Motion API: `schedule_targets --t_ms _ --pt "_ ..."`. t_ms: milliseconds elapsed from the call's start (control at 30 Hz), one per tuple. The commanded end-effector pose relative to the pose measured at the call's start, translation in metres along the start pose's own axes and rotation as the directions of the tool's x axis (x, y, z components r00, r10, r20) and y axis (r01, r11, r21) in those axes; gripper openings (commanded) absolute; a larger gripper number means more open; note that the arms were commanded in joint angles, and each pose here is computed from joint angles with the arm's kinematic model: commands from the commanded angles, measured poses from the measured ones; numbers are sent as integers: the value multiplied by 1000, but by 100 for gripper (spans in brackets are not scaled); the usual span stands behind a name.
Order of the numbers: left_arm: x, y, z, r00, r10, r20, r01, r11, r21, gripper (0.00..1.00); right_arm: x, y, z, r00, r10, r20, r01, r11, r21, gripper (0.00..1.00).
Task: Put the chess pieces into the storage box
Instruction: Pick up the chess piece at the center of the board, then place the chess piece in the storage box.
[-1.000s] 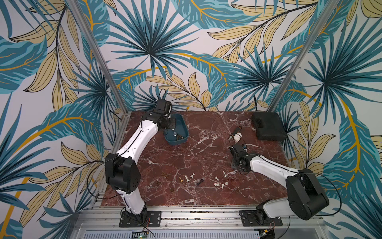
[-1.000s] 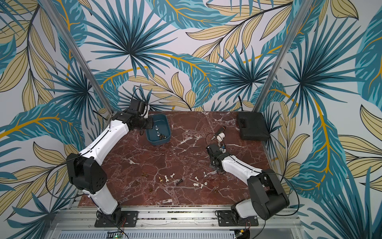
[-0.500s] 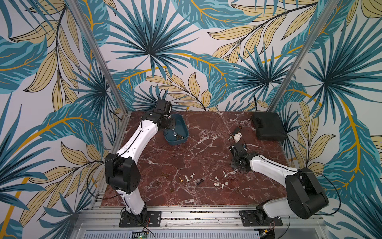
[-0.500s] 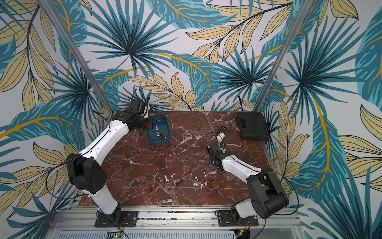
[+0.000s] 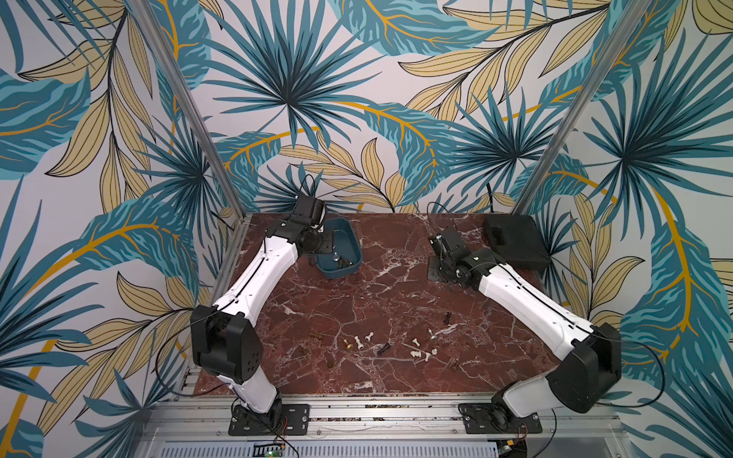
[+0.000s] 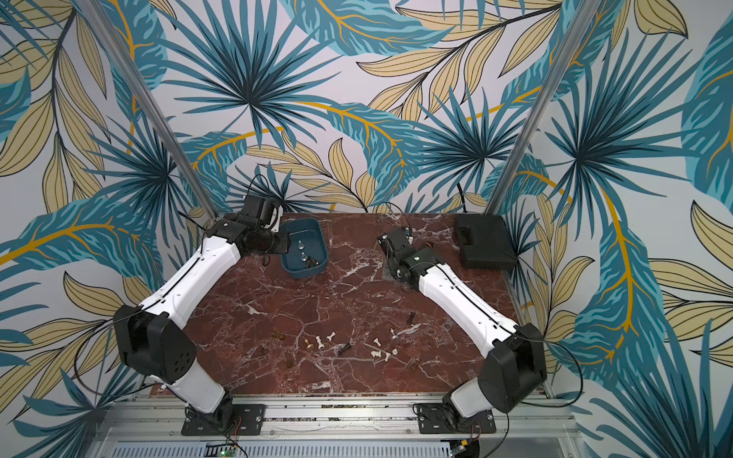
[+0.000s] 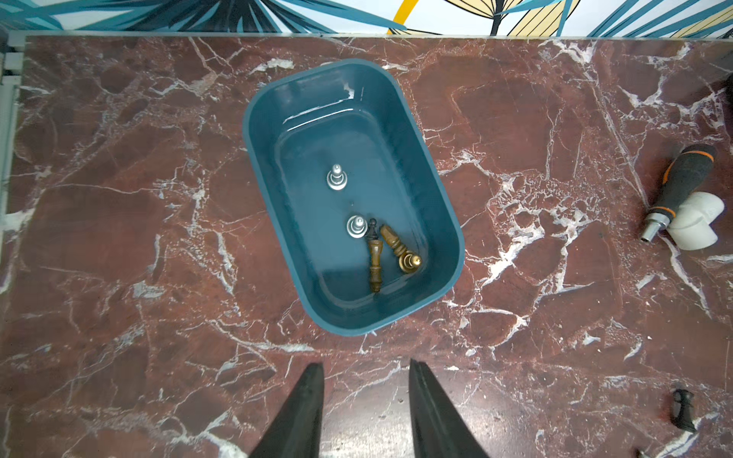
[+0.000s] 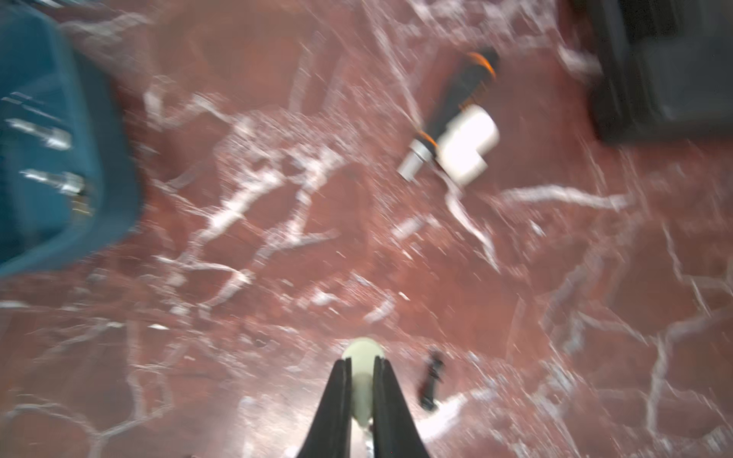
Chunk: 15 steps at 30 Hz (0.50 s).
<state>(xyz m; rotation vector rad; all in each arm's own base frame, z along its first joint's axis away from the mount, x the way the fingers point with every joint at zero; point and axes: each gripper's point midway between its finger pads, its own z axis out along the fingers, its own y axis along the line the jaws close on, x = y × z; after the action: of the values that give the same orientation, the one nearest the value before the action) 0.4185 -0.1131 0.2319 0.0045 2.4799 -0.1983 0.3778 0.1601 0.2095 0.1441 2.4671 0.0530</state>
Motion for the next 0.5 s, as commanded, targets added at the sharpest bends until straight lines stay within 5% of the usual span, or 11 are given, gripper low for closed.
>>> schedule_targets --t_ms 0,267,467 --pt "6 8 -20 999 -15 30 16 1000 -19 40 0 44 22 993 -103 -50 99 993 -67 2" --pt "34 32 -35 999 -35 37 37 998 -55 40 -43 181 64 981 -192 31 191 919 -343 3" --pt "39 42 -39 996 -38 81 44 996 -76 40 -35 225 119 970 -240 33 234 893 -384 3"
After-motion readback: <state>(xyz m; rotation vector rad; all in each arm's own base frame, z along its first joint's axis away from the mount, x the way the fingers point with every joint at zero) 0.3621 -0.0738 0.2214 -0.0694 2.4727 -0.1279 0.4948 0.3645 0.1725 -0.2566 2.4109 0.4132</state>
